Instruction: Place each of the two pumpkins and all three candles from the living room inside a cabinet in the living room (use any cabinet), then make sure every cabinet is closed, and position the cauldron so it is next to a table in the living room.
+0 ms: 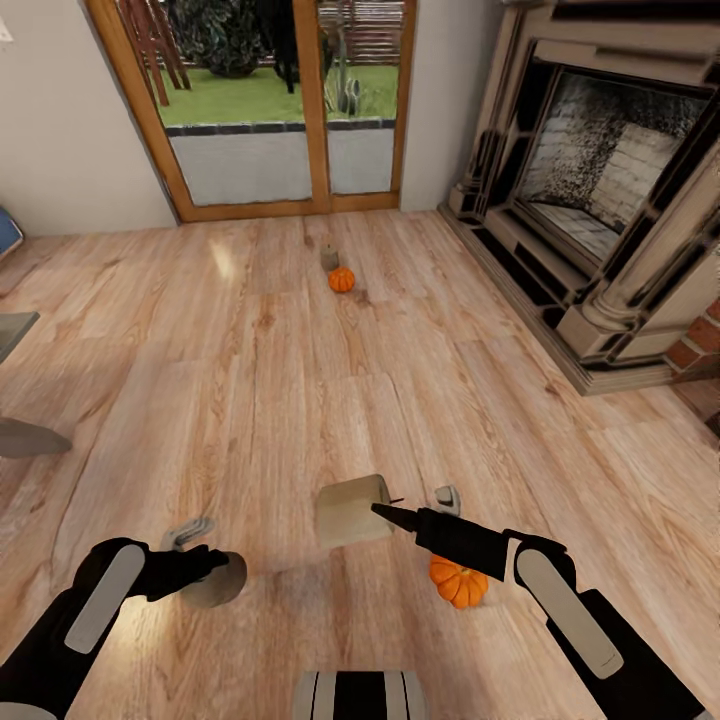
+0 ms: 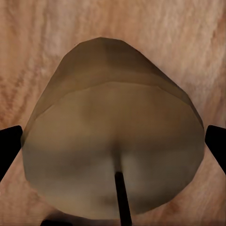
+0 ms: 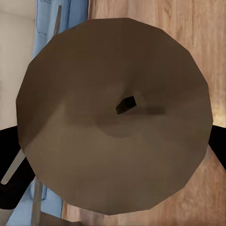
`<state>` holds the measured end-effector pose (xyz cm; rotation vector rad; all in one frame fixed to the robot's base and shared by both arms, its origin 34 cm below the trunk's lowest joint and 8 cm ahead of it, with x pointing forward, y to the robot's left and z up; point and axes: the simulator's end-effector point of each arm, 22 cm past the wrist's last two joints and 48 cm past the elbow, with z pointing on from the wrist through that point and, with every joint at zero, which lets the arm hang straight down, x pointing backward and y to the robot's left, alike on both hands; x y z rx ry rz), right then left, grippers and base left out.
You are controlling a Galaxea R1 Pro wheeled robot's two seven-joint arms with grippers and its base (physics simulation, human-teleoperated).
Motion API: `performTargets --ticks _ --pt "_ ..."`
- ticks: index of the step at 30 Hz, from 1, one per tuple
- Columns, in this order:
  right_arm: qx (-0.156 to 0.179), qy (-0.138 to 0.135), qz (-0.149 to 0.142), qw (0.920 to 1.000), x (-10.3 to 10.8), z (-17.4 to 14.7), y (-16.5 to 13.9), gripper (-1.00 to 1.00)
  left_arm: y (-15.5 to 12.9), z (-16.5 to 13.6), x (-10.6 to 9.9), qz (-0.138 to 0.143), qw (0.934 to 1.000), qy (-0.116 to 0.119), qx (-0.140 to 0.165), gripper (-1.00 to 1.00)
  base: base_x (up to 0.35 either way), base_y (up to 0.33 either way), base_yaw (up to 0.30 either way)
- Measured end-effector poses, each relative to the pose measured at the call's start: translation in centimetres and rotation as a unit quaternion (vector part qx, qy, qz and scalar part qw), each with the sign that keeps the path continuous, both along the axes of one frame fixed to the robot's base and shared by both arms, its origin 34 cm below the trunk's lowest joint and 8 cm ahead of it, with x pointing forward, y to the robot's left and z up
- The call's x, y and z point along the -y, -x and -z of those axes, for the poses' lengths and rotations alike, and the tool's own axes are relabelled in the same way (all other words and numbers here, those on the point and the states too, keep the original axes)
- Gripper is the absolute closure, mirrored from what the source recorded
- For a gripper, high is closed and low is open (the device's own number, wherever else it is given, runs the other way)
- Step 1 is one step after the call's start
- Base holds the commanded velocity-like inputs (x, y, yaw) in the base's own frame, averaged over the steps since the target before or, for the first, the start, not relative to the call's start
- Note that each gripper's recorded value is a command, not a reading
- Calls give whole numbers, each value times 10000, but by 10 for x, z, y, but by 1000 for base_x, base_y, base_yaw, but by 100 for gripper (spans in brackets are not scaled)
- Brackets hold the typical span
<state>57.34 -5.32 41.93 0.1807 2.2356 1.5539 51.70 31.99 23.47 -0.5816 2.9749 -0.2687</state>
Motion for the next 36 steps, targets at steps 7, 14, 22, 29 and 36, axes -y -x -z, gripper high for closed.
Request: performTargets --ticks 7,14,22,29,36 --pt "131 0 8 9999 0 -14 -2 100 -8 -13 -1 -11 9999 2 145 100 -110 0 0" --pt "291 29 115 9995 8 -29 -10 100 -15 -27 -1 -14 9996 -2 287 100 -327 0 0" --pt "457 36 148 9988 11 -46 -14 100 -22 -42 -1 -8 9990 -5 452 100 -338 0 0" --pt "509 59 175 9985 13 -54 -14 100 -29 -56 -1 -2 9982 -7 596 100 -338 0 0" --pt "572 -54 219 9981 14 -70 -15 100 -35 -71 0 3 9971 -1 755 100 -338 0 -6"
